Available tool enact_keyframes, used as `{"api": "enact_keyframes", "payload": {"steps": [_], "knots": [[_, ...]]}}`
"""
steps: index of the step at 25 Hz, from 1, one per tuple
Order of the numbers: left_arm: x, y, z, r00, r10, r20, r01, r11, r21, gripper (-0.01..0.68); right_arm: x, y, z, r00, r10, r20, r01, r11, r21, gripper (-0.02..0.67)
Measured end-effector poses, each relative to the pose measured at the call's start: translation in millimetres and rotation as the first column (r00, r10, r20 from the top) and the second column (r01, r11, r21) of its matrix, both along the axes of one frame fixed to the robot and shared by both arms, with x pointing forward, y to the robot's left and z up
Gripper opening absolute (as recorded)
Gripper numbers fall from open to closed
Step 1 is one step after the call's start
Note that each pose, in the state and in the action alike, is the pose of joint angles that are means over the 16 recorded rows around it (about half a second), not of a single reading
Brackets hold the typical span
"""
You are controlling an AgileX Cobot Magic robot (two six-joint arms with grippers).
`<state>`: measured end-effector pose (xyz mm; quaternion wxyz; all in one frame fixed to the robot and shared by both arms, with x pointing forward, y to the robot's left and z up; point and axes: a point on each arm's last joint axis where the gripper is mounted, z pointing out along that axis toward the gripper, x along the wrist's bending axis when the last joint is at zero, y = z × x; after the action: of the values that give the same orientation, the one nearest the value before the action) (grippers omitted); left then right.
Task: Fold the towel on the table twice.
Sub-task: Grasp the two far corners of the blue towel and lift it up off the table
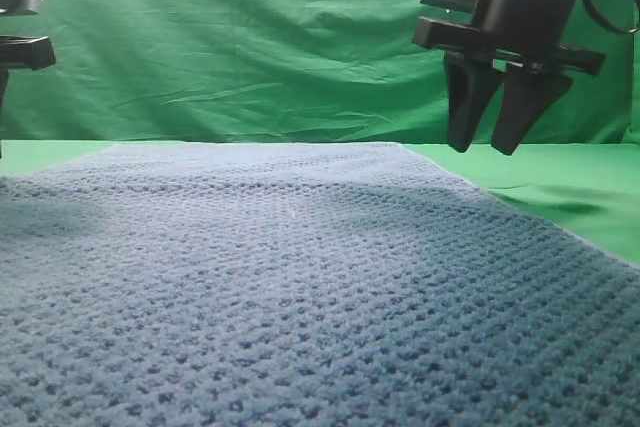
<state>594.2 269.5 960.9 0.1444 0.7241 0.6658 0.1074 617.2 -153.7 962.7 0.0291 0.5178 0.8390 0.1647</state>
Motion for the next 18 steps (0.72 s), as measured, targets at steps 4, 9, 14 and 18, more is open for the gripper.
{"api": "enact_keyframes", "payload": {"steps": [4,9,14,18], "knots": [[1.4,-0.1,-1.3,0.999,0.032,0.000,-0.032,0.999,-0.012,0.450,4.8,3.6,-9.7,1.000,0.013,-0.016,-0.013,1.000,0.014,0.557],[2.3,-0.6,-5.8,0.997,0.071,-0.016,-0.071,0.997,-0.029,0.587,8.0,6.1,-17.4,0.999,0.020,-0.026,-0.020,1.000,0.025,0.641],[3.9,-1.4,-12.4,0.996,0.087,-0.035,-0.088,0.995,-0.038,0.602,10.8,7.1,-22.6,0.999,0.022,-0.026,-0.022,0.999,0.025,0.638],[5.3,-2.1,-17.6,0.995,0.093,-0.049,-0.095,0.995,-0.043,0.588,12.7,8.2,-25.1,0.999,0.026,-0.019,-0.026,0.999,0.024,0.627]]}}
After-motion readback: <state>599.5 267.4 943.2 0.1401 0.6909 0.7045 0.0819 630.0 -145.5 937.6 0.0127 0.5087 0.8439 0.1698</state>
